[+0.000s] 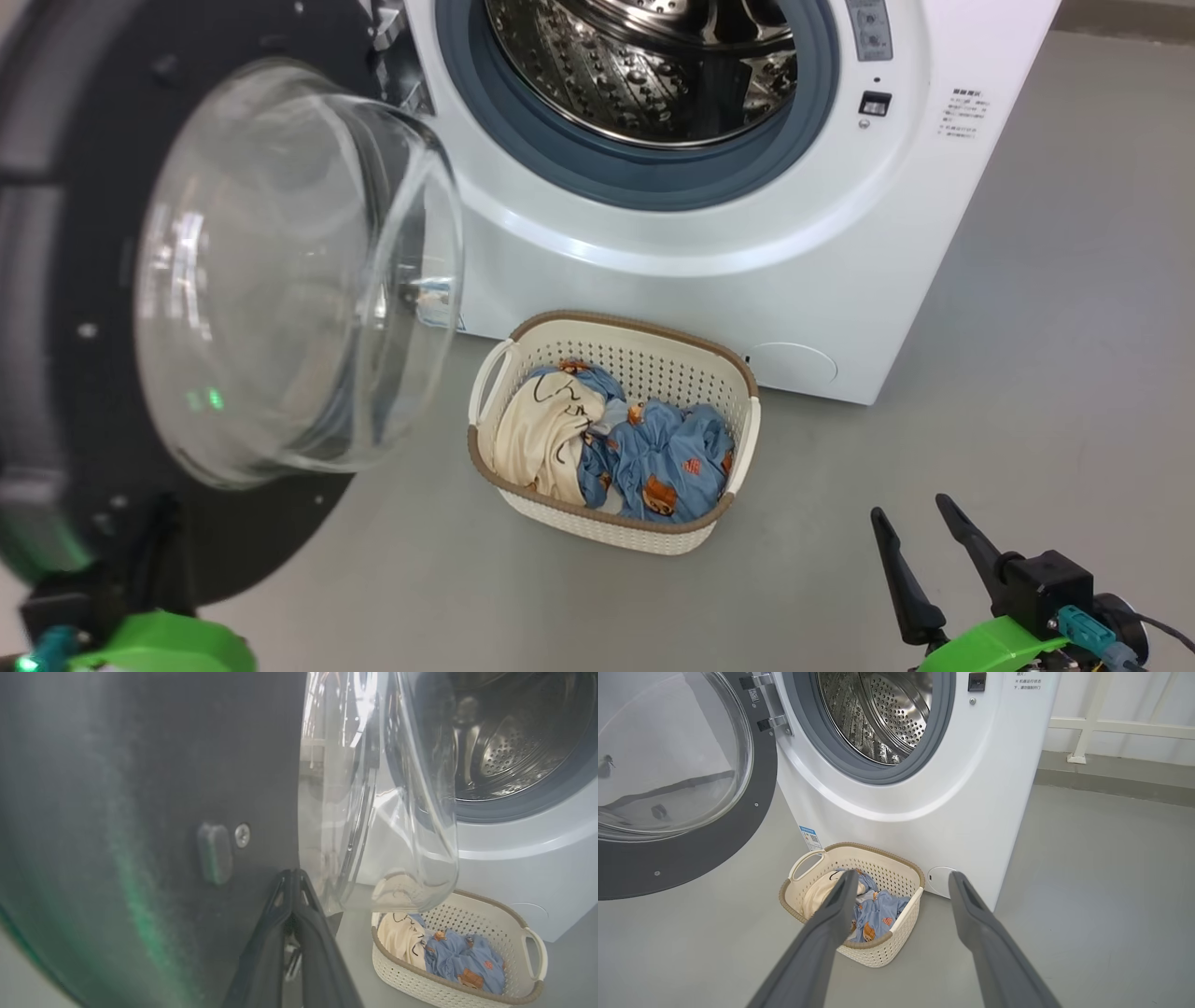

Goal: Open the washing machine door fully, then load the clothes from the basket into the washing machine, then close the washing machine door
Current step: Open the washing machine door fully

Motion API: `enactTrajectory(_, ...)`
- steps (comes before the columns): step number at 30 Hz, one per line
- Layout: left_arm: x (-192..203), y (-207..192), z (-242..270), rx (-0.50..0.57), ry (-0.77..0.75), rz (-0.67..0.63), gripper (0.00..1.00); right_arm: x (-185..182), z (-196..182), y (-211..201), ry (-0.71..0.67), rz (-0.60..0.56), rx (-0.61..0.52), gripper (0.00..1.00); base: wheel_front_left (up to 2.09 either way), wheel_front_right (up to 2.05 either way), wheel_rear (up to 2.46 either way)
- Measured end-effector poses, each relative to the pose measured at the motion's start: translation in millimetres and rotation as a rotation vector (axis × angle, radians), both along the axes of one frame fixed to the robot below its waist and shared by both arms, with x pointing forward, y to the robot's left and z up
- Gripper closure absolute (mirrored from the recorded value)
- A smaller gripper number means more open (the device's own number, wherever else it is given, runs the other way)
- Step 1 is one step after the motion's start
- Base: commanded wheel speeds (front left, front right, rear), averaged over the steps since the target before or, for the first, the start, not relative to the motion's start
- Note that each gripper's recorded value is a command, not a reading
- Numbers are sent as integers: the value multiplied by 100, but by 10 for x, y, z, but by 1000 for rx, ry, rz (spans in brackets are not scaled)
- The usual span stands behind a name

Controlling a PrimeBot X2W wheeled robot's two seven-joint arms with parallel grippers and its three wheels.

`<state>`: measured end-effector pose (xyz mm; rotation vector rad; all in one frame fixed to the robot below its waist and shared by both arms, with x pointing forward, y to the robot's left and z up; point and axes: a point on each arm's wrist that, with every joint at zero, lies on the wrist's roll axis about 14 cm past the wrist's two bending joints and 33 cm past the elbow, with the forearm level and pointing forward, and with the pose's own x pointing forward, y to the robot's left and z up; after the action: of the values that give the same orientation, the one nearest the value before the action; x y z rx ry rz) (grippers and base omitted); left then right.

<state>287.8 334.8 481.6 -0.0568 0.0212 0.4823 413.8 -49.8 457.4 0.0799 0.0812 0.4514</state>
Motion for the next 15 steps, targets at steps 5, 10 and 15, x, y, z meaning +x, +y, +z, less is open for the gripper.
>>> enactTrajectory(5, -8, 294, -59, -16, 25, 80, 100, 24, -52, -52, 9, -5, -12, 0, 0, 0, 0)
enactTrajectory(10, -2, 575, -50, -11, 39, 148, 100, 37, -114, -108, 23, -13, -22, 0, 0, 0, 0)
enactTrajectory(15, 20, 758, -59, -22, 50, 195, 100, 48, -174, -130, 36, -10, -33, 0, 0, 0, 0)
